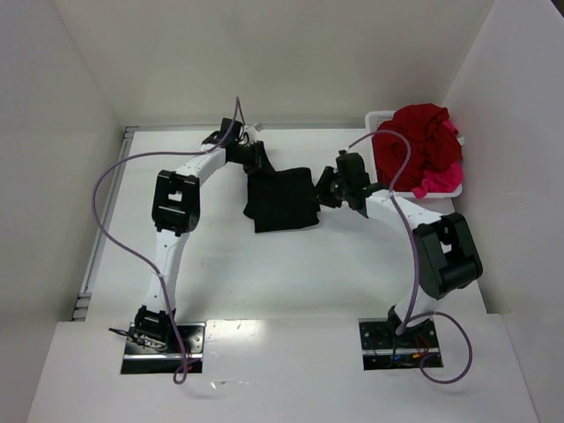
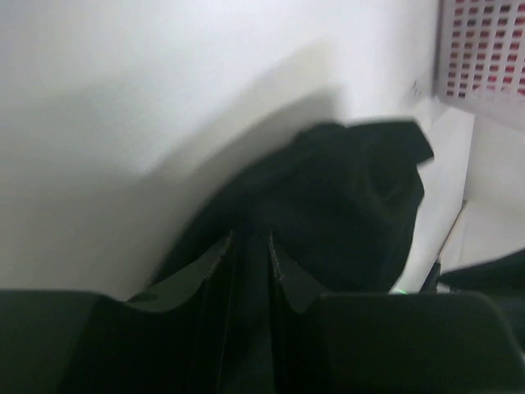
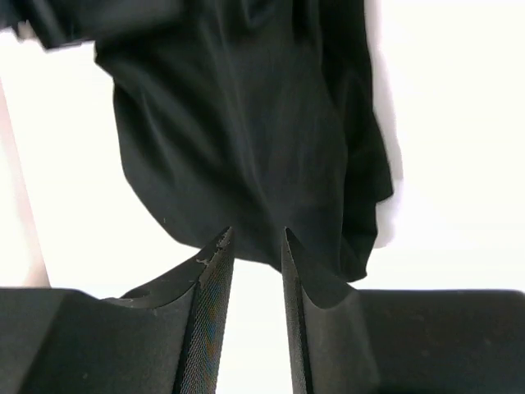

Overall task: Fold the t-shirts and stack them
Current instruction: Smooth out wrinkles on the folded tshirt

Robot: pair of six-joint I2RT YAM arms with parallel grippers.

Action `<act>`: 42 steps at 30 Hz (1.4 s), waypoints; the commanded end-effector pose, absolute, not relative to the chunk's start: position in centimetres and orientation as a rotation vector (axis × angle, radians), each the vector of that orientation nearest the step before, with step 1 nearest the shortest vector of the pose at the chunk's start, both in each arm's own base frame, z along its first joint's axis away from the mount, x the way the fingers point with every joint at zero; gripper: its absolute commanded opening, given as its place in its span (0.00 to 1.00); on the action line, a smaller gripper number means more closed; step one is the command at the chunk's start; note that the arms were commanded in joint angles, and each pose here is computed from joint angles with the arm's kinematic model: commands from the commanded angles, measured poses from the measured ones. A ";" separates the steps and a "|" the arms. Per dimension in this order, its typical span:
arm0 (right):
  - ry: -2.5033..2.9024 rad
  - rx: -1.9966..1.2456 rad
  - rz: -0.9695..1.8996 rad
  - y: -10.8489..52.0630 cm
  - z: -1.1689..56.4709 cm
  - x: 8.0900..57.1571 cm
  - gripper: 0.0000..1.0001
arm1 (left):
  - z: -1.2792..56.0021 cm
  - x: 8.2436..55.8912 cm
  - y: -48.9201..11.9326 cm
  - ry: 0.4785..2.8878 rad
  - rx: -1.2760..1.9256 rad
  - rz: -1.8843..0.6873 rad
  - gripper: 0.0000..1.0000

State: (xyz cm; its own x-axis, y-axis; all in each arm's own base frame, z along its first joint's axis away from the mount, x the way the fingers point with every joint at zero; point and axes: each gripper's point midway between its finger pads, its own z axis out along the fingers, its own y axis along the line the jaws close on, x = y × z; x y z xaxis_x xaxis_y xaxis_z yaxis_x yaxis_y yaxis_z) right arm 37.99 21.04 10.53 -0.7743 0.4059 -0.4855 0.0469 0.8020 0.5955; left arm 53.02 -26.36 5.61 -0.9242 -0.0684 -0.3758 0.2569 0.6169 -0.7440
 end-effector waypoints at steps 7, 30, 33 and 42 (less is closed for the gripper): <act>2.255 0.219 0.737 22.3 13.2 45.8 0.26 | 15.3 50.2 -21.7 2.343 0.123 -0.973 0.33; 2.282 0.251 0.643 19.6 7.8 52.9 0.18 | 5.7 52.0 -15.6 2.474 -0.176 -0.797 0.03; 2.256 0.272 0.637 18.5 8.6 53.8 0.18 | 7.4 53.4 -15.2 2.436 -0.162 -0.790 0.08; 2.215 0.237 0.706 18.2 13.1 50.6 0.20 | 12.4 50.4 -15.9 2.397 -0.073 -0.902 0.22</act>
State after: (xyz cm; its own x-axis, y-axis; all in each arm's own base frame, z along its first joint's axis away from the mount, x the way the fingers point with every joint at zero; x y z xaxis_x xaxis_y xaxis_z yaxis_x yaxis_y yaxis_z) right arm 51.65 17.82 7.74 -0.7273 0.3907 -0.5643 0.0340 0.8417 0.5389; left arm 52.77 -14.96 8.28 -0.8397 -0.2808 -0.4648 0.0607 0.8021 -0.5941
